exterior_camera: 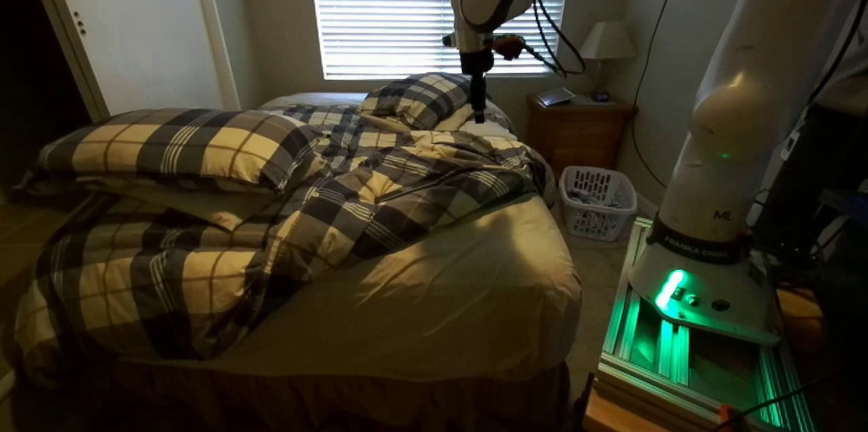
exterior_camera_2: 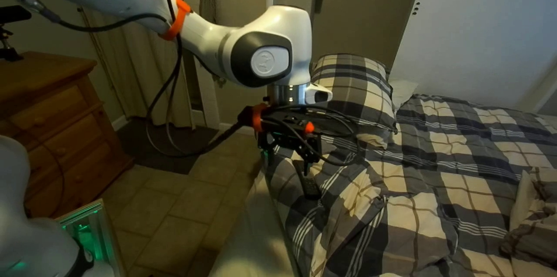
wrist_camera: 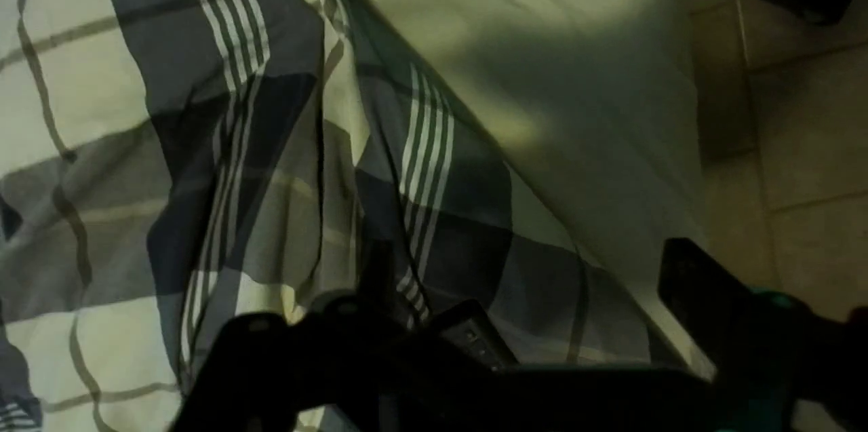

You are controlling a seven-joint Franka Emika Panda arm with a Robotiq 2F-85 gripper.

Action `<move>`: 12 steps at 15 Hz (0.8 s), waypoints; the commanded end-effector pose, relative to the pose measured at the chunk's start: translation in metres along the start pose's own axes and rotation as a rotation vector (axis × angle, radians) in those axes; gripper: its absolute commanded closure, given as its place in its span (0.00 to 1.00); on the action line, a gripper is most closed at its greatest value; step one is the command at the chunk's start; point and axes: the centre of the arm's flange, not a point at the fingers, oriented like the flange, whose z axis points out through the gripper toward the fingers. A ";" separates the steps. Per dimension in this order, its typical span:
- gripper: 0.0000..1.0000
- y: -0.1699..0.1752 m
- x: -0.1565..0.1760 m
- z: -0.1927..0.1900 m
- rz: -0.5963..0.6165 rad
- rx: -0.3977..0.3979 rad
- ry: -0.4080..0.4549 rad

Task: Fix the bed cover

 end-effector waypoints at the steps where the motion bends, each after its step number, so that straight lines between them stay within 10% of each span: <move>1: 0.00 0.001 0.031 0.019 -0.181 0.006 0.092; 4: 0.00 -0.006 0.052 0.030 -0.252 0.032 0.248; 12: 0.00 -0.010 0.048 0.030 -0.229 0.009 0.222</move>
